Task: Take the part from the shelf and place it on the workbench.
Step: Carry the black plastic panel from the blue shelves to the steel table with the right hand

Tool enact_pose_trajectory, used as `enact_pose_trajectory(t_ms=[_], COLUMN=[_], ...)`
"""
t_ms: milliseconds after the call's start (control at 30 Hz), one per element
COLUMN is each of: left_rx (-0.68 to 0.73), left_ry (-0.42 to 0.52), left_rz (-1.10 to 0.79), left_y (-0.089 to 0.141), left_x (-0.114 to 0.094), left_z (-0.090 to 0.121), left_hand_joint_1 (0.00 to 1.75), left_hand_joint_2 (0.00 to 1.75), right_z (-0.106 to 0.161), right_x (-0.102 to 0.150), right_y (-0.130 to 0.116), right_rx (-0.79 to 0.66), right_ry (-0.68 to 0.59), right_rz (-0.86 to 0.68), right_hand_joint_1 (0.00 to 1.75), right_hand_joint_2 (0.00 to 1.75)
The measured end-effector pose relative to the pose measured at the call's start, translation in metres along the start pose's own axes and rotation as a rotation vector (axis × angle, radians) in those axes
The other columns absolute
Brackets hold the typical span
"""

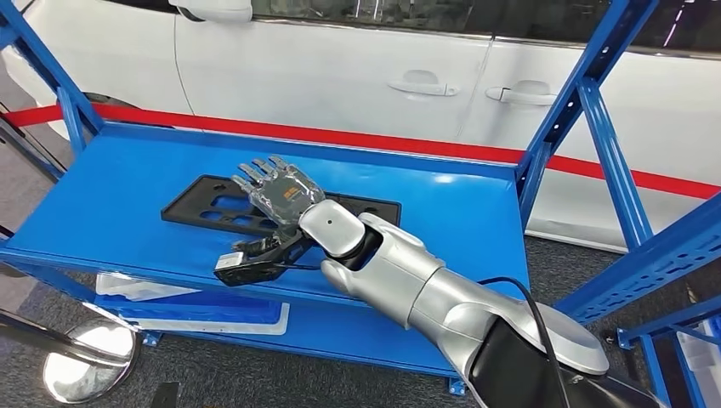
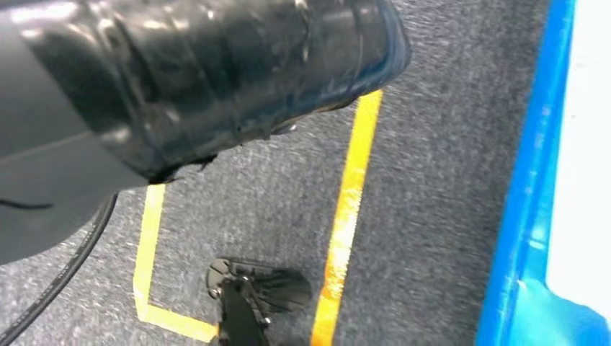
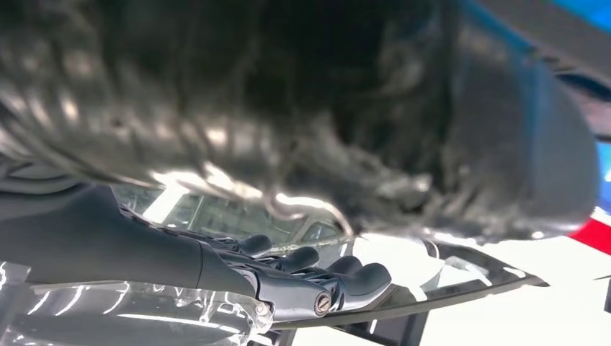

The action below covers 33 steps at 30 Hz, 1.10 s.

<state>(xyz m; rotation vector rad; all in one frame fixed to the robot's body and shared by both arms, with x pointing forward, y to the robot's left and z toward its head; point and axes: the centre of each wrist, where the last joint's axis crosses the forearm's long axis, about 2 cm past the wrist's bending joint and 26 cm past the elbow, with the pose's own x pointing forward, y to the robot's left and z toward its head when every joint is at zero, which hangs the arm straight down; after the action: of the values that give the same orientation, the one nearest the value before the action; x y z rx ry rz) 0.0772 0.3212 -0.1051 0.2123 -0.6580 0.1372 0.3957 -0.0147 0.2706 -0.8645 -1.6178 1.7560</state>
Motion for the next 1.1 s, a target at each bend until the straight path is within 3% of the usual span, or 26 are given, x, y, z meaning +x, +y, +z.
enact_pose_trajectory(t_ms=[500,633,833,967,1100], left_rx=[0.007,0.004,0.021,0.034,0.039], left_ry=[0.006,0.006,0.0,0.01,0.022], left_rz=[-0.003,-0.004,-0.007,-0.003,0.003], left_y=[0.001,0.0,0.0,0.0,-0.001], left_x=[0.0,0.002,0.002,0.001,0.001], left_z=[0.0,-0.001,-0.001,0.0,0.0], left_hand_joint_1=[0.0,0.0,0.0,0.0,0.0], left_hand_joint_2=[0.0,0.0,0.0,0.0,0.0], right_z=[-0.001,-0.001,0.0,0.004,0.004], right_x=[-0.005,-0.007,-0.015,-0.027,-0.034], right_y=[0.002,0.002,0.01,0.024,0.024], right_rx=[0.041,0.041,0.072,0.191,0.298], right_ry=[0.07,0.106,0.173,0.207,0.199], right_rz=[0.038,0.054,0.057,0.014,-0.033], right_hand_joint_1=[0.0,0.0,0.0,0.0,0.0], right_hand_joint_2=[0.0,1.75,1.75,1.75,1.75])
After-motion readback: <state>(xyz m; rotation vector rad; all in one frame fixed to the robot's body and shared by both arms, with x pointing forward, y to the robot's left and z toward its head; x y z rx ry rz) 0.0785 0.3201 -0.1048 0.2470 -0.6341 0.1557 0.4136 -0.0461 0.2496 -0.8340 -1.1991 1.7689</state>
